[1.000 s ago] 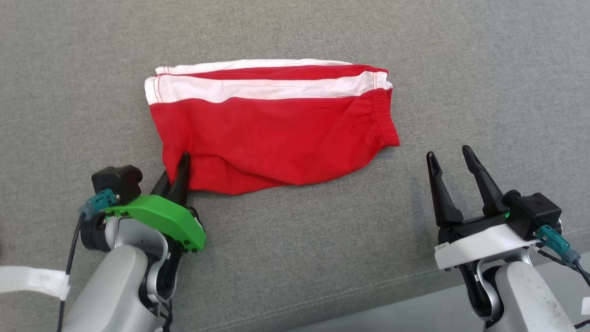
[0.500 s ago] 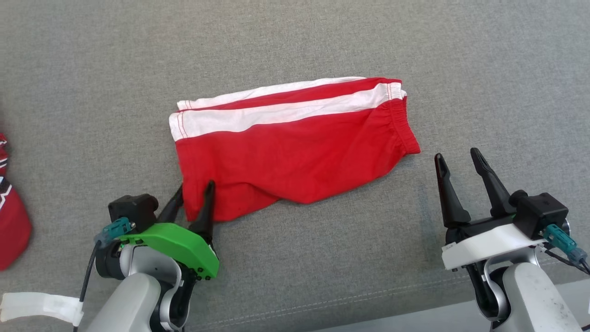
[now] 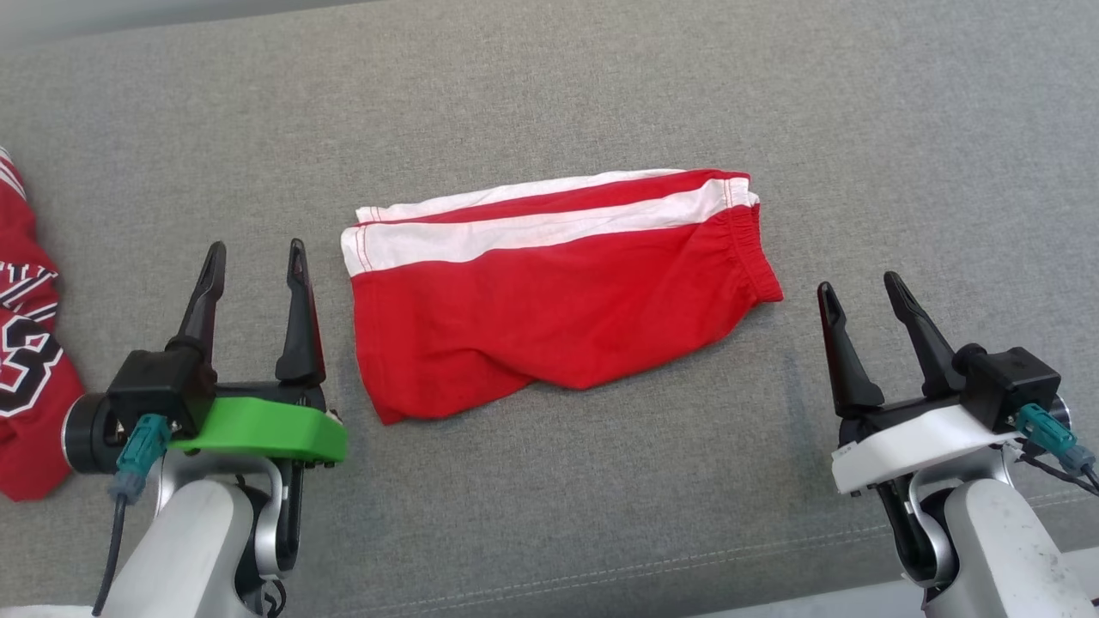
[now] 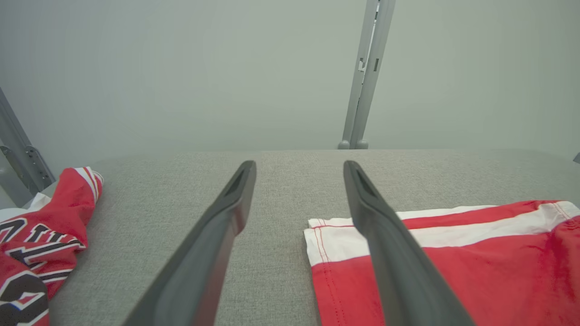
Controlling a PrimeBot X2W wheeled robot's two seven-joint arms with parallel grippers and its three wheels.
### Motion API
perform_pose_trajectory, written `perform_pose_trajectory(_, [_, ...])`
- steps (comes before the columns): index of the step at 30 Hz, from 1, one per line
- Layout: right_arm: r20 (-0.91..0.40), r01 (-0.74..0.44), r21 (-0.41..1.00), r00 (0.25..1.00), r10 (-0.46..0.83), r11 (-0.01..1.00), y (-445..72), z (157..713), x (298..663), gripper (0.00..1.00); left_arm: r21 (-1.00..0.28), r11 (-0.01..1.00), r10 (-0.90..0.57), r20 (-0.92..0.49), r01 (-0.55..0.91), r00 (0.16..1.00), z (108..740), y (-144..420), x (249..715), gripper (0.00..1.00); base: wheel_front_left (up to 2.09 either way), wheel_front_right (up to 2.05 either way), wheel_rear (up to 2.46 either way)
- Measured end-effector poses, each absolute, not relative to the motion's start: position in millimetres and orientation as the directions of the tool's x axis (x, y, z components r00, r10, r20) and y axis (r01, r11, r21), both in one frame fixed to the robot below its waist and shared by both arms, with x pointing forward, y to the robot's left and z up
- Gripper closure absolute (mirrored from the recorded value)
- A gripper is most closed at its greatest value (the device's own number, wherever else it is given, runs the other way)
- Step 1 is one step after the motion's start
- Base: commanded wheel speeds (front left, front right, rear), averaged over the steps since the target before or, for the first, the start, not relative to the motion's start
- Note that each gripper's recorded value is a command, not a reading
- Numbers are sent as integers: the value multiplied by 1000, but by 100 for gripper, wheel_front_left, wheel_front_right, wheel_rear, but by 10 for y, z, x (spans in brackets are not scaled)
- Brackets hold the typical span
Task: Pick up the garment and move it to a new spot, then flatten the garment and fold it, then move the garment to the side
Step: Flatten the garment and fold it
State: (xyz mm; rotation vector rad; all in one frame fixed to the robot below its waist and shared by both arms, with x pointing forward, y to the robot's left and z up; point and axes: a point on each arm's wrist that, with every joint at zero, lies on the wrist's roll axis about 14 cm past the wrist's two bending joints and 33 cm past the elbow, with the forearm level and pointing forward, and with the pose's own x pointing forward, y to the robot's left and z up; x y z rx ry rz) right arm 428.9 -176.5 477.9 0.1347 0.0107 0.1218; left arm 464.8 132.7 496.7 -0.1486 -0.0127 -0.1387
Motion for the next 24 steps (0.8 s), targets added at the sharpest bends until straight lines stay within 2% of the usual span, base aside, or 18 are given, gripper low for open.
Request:
perform_pose_trajectory(6, [0, -129, 132, 991, 130, 983, -1742, 4822, 4243, 0, -76, 992, -101, 51, 105, 994, 5049, 1446, 4428, 0, 0, 0, 0])
perform_pose_trajectory(15, [-12, -141, 130, 990, 144, 981, -1697, 4819, 4161, 0, -61, 996, -65, 31, 66, 997, 5011, 1566, 4181, 0, 0, 0, 0])
perform_pose_trajectory(24, [-86, -193, 67, 976, 198, 979, -1587, 4703, 4343, 0, -75, 995, -72, 17, 73, 997, 4962, 1552, 4134, 0, 0, 0, 0])
